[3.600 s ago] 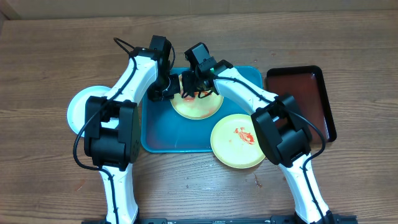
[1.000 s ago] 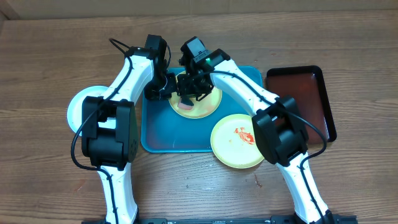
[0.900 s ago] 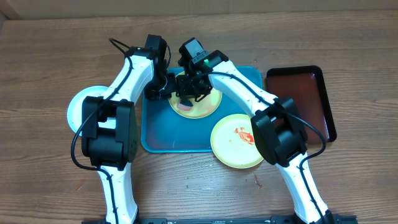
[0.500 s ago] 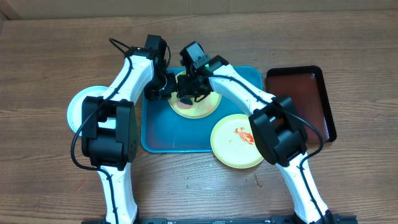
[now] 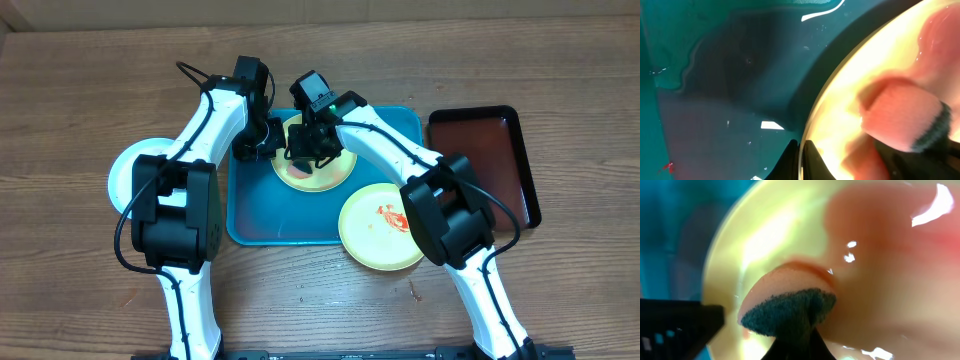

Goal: Clean dirty plates on tray and stack at the side
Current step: 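Scrub the yellow plate with the sponge while the left gripper holds its rim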

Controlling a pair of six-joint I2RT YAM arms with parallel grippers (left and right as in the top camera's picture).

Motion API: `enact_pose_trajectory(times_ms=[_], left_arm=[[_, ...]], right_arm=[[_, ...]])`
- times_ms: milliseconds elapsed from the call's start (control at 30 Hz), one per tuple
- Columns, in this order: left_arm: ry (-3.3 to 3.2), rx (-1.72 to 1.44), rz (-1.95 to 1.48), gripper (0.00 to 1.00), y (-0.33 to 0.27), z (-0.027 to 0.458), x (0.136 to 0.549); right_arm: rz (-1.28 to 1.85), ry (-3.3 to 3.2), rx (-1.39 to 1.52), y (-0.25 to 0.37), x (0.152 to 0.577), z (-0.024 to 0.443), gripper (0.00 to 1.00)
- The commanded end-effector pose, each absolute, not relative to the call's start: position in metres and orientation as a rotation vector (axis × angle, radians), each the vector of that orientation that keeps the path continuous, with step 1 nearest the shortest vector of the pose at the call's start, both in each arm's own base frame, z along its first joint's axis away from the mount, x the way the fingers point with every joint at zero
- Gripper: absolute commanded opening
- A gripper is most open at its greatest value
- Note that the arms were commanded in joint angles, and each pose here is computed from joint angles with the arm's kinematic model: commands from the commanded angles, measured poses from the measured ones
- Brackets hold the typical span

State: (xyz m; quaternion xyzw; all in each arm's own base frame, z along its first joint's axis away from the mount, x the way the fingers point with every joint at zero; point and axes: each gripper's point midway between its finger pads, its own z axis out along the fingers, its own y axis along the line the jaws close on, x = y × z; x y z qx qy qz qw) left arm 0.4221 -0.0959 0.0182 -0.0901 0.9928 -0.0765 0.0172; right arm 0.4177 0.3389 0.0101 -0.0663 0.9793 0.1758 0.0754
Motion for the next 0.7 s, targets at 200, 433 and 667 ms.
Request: enact_pose_trajectory(times_ms=[200, 433, 667], left_arm=[[3.052, -0.258, -0.217, 0.04, -0.090, 0.030, 0.426], [3.056, -0.258, -0.215, 0.04, -0.090, 0.030, 0.425], [3.053, -0.260, -0.187, 0.04, -0.087, 0.030, 0.426]], right_arm=[[0.016, 2.904, -0.323, 0.278, 0.426, -0.005, 0.04], [-0.261, 2.806, -0.443, 0.249, 0.442, 0.001, 0.04], [-0.440, 2.716, -0.480, 0.232, 0.456, 0.012, 0.04]])
